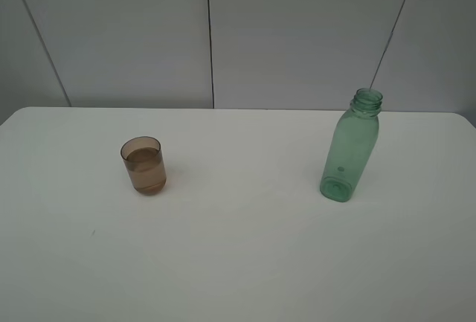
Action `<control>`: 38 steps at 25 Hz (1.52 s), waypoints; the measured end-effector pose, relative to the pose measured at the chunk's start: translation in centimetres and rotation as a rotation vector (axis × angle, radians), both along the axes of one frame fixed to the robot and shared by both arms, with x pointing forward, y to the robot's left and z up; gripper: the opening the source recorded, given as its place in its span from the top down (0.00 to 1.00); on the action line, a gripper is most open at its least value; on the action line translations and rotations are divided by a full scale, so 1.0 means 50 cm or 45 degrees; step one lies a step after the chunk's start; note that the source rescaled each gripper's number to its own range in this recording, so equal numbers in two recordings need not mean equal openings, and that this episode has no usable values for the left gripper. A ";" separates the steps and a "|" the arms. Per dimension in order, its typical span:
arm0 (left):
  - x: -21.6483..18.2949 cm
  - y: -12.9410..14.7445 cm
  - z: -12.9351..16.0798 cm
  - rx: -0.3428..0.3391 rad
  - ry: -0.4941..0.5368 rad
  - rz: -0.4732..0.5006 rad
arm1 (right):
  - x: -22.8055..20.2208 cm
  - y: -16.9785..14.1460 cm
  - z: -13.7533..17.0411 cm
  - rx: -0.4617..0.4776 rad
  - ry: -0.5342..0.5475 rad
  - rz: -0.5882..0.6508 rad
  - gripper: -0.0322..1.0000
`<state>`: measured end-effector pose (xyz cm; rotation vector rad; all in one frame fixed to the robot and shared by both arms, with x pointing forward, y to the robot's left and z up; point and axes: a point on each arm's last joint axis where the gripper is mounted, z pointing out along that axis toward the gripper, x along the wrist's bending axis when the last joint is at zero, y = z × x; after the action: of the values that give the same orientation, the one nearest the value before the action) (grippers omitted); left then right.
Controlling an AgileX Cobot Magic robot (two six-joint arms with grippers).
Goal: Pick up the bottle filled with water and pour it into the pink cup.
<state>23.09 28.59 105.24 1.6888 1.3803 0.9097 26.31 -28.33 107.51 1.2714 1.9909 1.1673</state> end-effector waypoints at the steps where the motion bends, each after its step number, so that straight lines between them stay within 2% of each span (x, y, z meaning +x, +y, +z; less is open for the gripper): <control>1: 0.000 0.000 0.000 0.000 0.000 0.000 | -0.013 -0.007 -0.001 0.005 -0.028 0.000 0.00; 7: 0.000 0.000 0.000 0.000 0.000 0.000 | -0.069 -0.035 -0.017 0.034 -0.154 -0.009 0.00; 22: 0.000 0.000 0.000 0.000 0.000 0.000 | -0.064 -0.037 -0.037 0.015 -0.092 -0.045 0.00; 33: 0.000 0.000 0.000 0.000 0.000 0.000 | -0.065 -0.034 -0.037 -0.004 -0.094 -0.492 0.00; 38: 0.000 0.000 0.000 0.000 0.000 0.000 | -0.065 -0.032 -0.037 -0.010 -0.095 -0.638 0.00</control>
<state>23.09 28.59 105.24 1.6888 1.3803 0.9097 23.08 -29.92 105.67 1.5769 1.4948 0.9392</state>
